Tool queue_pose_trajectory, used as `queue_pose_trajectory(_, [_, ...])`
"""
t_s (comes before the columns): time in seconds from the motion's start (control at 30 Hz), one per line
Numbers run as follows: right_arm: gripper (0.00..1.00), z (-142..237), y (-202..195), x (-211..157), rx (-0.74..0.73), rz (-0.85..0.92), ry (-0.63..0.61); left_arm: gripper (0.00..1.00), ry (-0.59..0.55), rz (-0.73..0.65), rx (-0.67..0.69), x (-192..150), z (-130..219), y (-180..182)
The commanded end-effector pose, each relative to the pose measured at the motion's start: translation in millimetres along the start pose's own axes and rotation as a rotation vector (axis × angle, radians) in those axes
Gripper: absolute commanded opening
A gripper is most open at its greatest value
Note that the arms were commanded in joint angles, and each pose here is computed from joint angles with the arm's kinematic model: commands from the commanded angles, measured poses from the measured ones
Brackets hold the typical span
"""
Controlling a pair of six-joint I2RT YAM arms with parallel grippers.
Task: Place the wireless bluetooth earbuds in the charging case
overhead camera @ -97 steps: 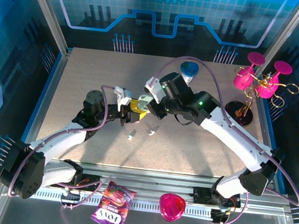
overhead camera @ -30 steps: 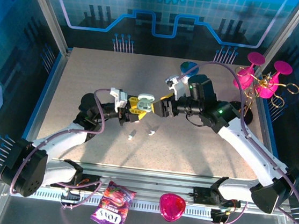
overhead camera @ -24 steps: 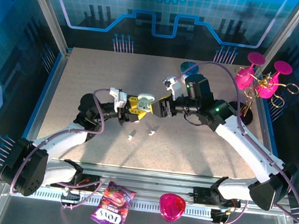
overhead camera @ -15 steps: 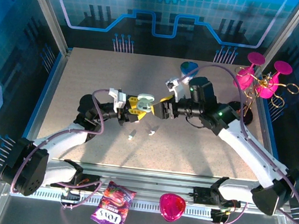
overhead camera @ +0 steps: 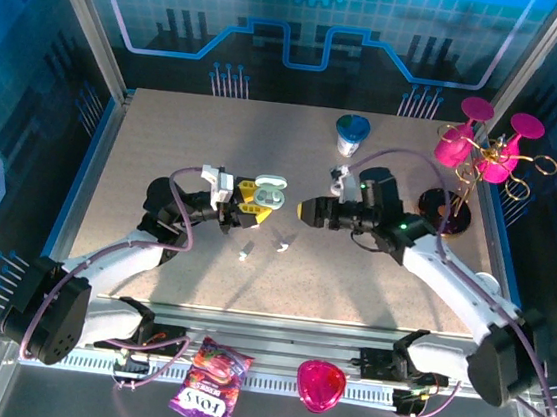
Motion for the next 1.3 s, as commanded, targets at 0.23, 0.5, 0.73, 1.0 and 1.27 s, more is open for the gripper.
queue_pose_trajectory(0.23, [0.62,-95,-6,-52,-0.001,-0.086,0.165,0.25,-0.036,0.017,0.088,9,3,13])
queue_pose_trajectory(0.5, [0.56,-142,5,-80,0.002,-0.042,0.245,0.25,-0.056,0.068,0.231,11,14,33])
queue_pose_trajectory(0.73, [0.49,-174,15,-96,-0.049,0.066,0.295,0.25,-0.062,0.048,0.335,13,24,39])
queue_pose_trajectory(1.0, [0.47,-193,26,-106,-0.103,0.155,0.343,0.25,-0.053,0.044,0.423,16,33,38])
queue_pose_trajectory(1.27, [0.46,-199,19,-106,-0.155,0.196,0.356,0.25,-0.037,0.037,0.423,17,34,36])
Point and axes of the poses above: each hand's point on the last joint's axis, 136 mm out from that joint toward the fingers, its own z axis back along the fingers, its own y axis along the line the jaws close on, x = y × z, the point moved 5 cm from there along z, back along the fingers, and after that the axes turned 1 degree about z, right-handed, at the moved point
